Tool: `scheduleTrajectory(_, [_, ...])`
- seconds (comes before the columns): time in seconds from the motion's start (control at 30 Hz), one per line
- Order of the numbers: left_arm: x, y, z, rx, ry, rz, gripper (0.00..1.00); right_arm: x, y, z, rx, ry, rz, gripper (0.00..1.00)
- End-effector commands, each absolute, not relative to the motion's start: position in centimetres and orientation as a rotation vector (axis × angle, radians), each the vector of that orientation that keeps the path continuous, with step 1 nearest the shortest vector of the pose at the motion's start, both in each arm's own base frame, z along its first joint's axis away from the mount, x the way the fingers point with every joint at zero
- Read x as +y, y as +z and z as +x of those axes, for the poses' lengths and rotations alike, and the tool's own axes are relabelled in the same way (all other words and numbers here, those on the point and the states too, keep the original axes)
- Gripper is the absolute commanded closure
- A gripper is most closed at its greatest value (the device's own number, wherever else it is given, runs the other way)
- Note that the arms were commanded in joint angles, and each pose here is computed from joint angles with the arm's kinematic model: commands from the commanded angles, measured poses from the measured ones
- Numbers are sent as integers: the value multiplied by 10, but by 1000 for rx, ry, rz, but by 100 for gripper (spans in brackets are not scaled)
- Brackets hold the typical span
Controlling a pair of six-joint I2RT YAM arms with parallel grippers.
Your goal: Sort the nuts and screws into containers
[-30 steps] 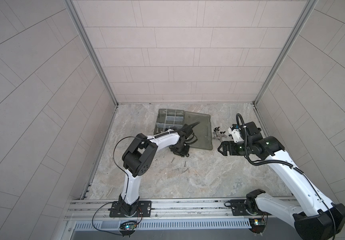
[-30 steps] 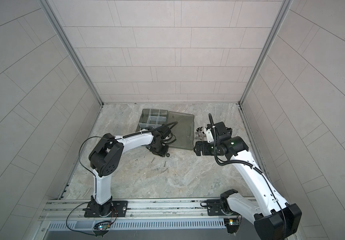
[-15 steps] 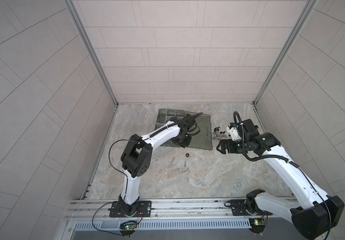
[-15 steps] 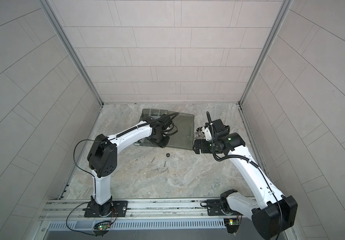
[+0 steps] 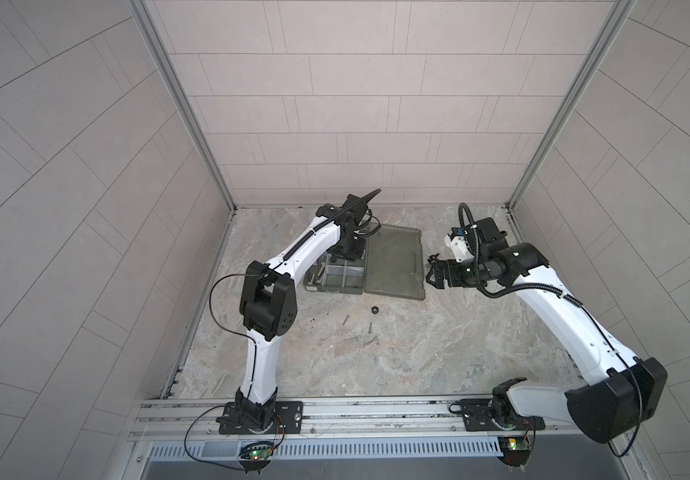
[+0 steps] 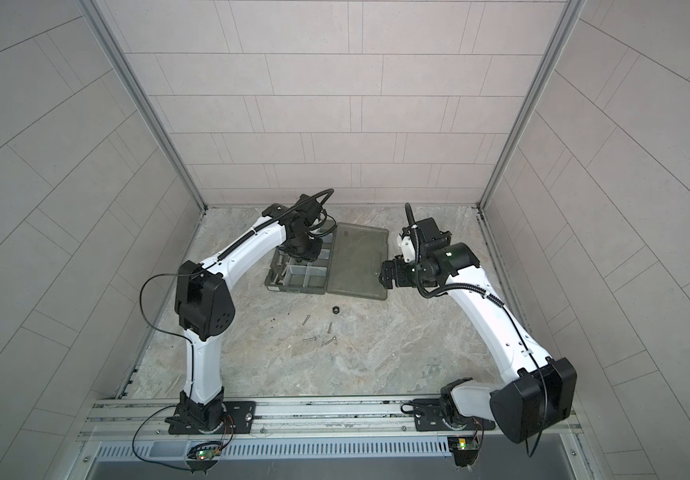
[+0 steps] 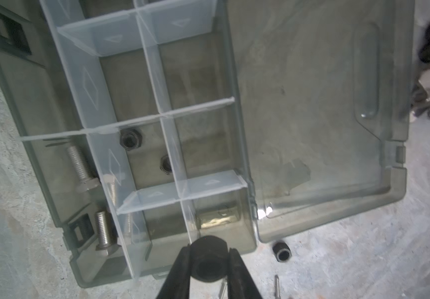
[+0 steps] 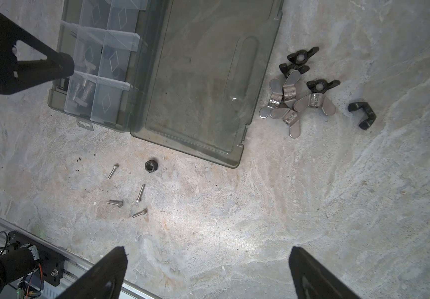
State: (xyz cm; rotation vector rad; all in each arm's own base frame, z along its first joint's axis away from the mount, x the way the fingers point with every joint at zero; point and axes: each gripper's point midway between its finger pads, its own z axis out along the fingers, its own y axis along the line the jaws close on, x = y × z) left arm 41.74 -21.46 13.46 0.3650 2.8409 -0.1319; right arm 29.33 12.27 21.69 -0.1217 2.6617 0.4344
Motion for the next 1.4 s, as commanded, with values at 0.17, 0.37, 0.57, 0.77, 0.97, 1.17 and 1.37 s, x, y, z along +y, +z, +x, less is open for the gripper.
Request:
scheduleTrajectory(0.17, [-194, 108, 438, 2912, -113, 328, 76, 127, 221, 318, 2673, 399, -143, 1])
scheduleTrajectory(0.37, [-184, 96, 452, 2929, -143, 275, 75, 130, 218, 331, 2694, 388, -150, 1])
scheduleTrajectory(0.57, [-181, 90, 458, 2938, -157, 259, 65, 133, 218, 341, 2711, 385, -150, 1])
scheduleTrajectory(0.77, [-183, 93, 460, 2933, -176, 252, 58, 132, 218, 340, 2723, 378, -141, 1])
scheduleTrajectory(0.97, [-200, 120, 446, 2900, -273, 244, 58, 128, 221, 329, 2716, 378, -126, 1])
scheduleTrajectory(1.17, [-243, 126, 394, 2905, -258, 423, 57, 121, 214, 302, 2716, 397, -91, 1])
scheduleTrajectory(1.37, [-269, 100, 332, 2951, -240, 527, 56, 118, 204, 273, 2685, 448, -86, 1])
